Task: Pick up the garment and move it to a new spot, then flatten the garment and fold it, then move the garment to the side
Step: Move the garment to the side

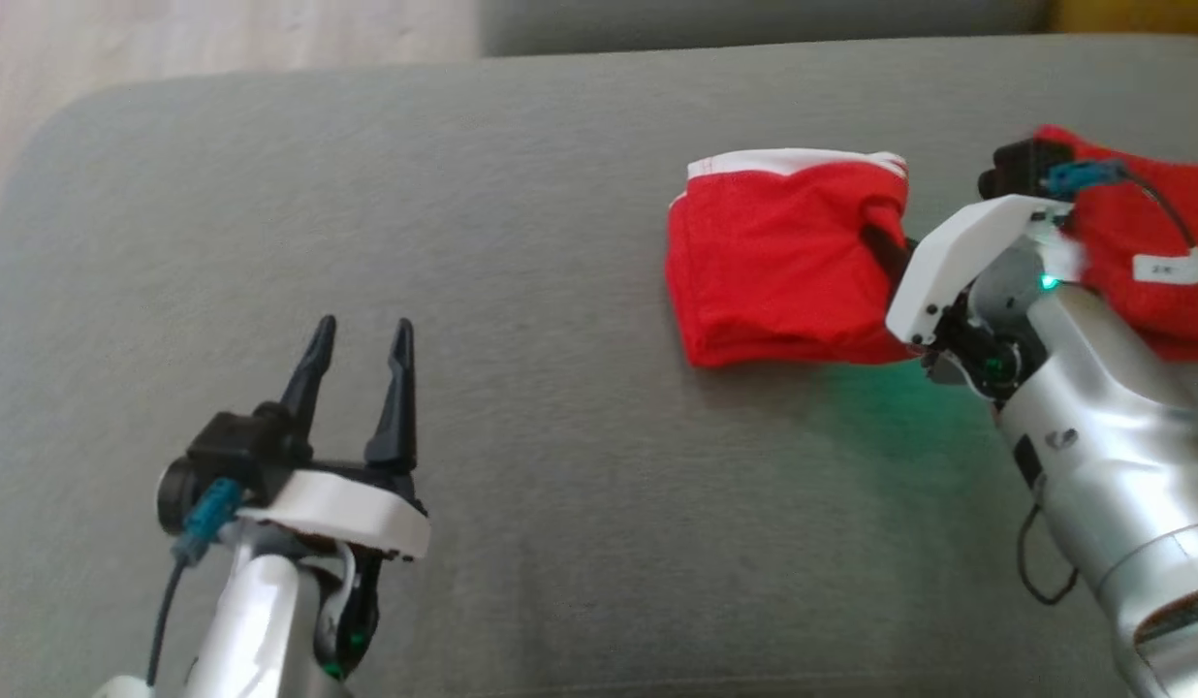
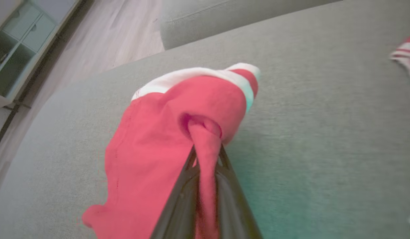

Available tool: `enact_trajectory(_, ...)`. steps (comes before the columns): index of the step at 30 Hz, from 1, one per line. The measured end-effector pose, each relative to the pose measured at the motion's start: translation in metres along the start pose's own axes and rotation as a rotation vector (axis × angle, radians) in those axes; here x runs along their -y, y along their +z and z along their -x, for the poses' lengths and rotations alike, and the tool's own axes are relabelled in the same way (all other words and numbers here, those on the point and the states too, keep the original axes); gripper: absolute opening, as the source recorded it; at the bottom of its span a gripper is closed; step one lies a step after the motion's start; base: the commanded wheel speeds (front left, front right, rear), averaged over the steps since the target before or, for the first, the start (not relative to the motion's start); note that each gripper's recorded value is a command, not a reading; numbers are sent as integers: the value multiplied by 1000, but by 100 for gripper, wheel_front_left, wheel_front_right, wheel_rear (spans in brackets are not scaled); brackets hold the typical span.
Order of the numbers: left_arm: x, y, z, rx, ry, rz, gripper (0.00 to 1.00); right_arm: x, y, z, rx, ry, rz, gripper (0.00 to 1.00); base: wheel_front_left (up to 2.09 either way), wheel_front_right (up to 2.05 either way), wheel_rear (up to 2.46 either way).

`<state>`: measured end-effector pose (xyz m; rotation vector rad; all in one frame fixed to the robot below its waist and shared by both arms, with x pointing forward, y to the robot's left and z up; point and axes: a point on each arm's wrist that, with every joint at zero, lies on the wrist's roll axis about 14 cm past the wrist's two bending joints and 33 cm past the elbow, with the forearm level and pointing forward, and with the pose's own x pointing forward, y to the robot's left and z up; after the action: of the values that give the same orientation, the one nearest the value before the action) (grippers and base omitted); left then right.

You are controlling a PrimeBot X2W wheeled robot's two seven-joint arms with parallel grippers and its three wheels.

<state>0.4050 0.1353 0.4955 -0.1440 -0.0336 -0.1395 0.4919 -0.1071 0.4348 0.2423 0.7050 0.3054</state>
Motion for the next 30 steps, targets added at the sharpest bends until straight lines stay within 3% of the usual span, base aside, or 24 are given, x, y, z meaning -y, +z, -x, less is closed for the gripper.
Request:
enact_trajectory(10, 91, -14, -22, -33, -268, 31, 100, 64, 13, 66, 113, -123, -47, 0, 0, 0, 0)
enact_trajectory(17, 151, -21, -34, -46, -438, 53, 100, 98, -6, 102, 143, -189, -97, 0, 0, 0, 0)
enact_trajectory(20, 158, -28, -41, -58, -457, 63, 100, 114, -15, 104, 120, -219, -97, 0, 0, 0, 0)
enact_trajectory(24, 155, -41, -44, -89, -455, 67, 100, 113, -14, 95, 84, -206, -17, 0, 0, 0, 0)
enact_trajectory(30, 141, -60, -54, -128, -429, 61, 100, 110, 33, 81, 87, -173, 174, 0, 0, 0, 0)
